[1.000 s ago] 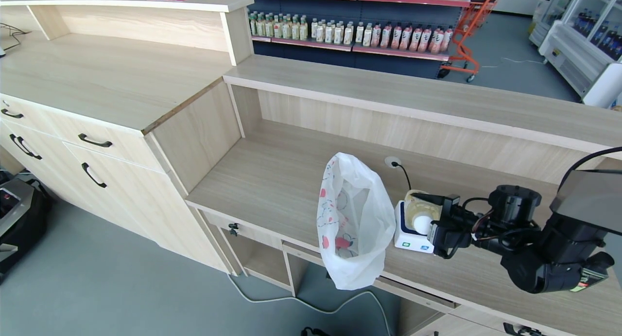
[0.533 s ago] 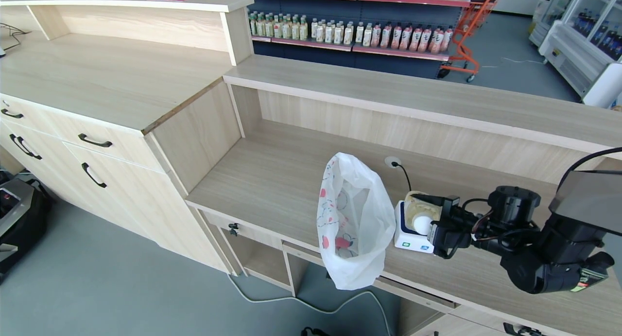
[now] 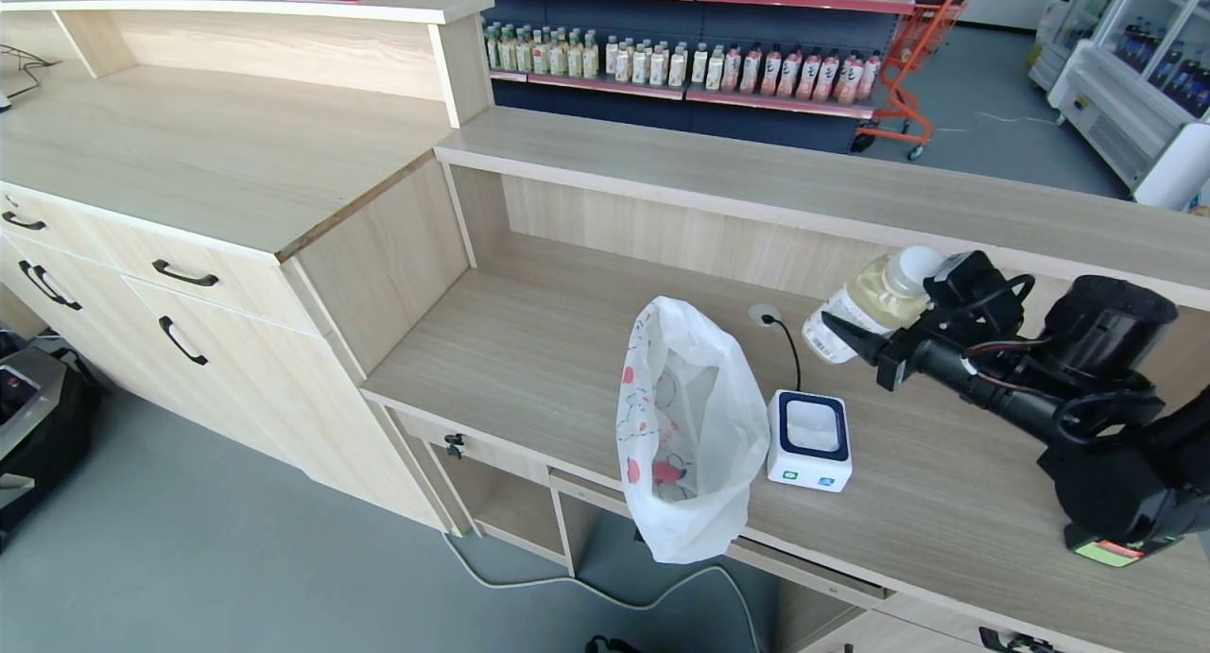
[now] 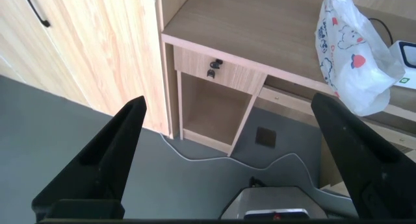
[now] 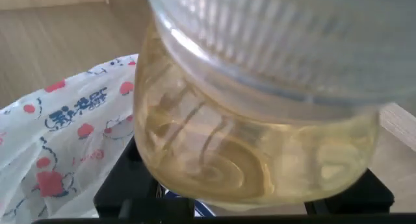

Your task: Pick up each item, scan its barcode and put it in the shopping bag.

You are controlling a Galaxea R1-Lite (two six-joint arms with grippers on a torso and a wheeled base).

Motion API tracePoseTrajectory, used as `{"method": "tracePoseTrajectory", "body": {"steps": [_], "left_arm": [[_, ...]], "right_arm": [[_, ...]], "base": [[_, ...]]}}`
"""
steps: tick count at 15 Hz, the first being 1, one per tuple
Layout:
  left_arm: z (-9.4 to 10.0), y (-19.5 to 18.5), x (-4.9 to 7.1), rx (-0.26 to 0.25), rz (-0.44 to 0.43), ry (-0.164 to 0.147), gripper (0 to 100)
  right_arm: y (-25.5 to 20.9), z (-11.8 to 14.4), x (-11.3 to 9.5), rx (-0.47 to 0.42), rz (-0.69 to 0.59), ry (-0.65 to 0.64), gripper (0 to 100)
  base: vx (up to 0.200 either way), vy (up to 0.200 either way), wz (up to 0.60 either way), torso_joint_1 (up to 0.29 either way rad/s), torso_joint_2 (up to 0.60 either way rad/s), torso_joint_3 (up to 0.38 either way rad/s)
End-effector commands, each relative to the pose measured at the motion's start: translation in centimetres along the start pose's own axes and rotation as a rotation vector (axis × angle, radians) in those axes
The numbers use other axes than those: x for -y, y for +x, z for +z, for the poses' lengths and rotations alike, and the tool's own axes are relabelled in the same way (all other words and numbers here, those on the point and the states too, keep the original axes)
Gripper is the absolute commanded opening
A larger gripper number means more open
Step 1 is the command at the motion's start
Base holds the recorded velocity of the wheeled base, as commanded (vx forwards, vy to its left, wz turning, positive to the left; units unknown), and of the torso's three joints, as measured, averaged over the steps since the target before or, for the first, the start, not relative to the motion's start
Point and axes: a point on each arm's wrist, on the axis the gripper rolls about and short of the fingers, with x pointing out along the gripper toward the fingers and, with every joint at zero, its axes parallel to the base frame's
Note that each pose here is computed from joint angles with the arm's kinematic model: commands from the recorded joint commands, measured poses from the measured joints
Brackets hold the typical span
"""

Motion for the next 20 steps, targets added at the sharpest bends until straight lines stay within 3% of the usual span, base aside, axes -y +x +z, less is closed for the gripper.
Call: {"method": "tracePoseTrajectory", "body": {"steps": [1,4,18,20], "left_arm": [[0.0,0.0,0.0,0.001,0.000,0.000,100],[0.0,0.0,0.0,-0.001,0.000,0.000,100],[0.0,0.0,0.0,0.001,0.000,0.001,100],[0.0,0.0,0.0,0.002,0.000,0.005,100]], "right_arm": [[-1.0,3.3,0.3,0.027,-0.215,0.188,0],[-0.2,2.5,-1.3,-0.026,-0.306,0.394,0],[-0.1,3.6,-5.9,-0.051,-0.155,0.434,0],[0.3,3.6,-6.7,-0.059,-0.128,0.442,0]], "base": [[0.000,0.000,0.00,0.000,0.00,0.000],[0.000,0.000,0.00,0.000,0.00,0.000],[0.000,0.000,0.00,0.000,0.00,0.000],[0.000,0.200,0.00,0.000,0.00,0.002]]}}
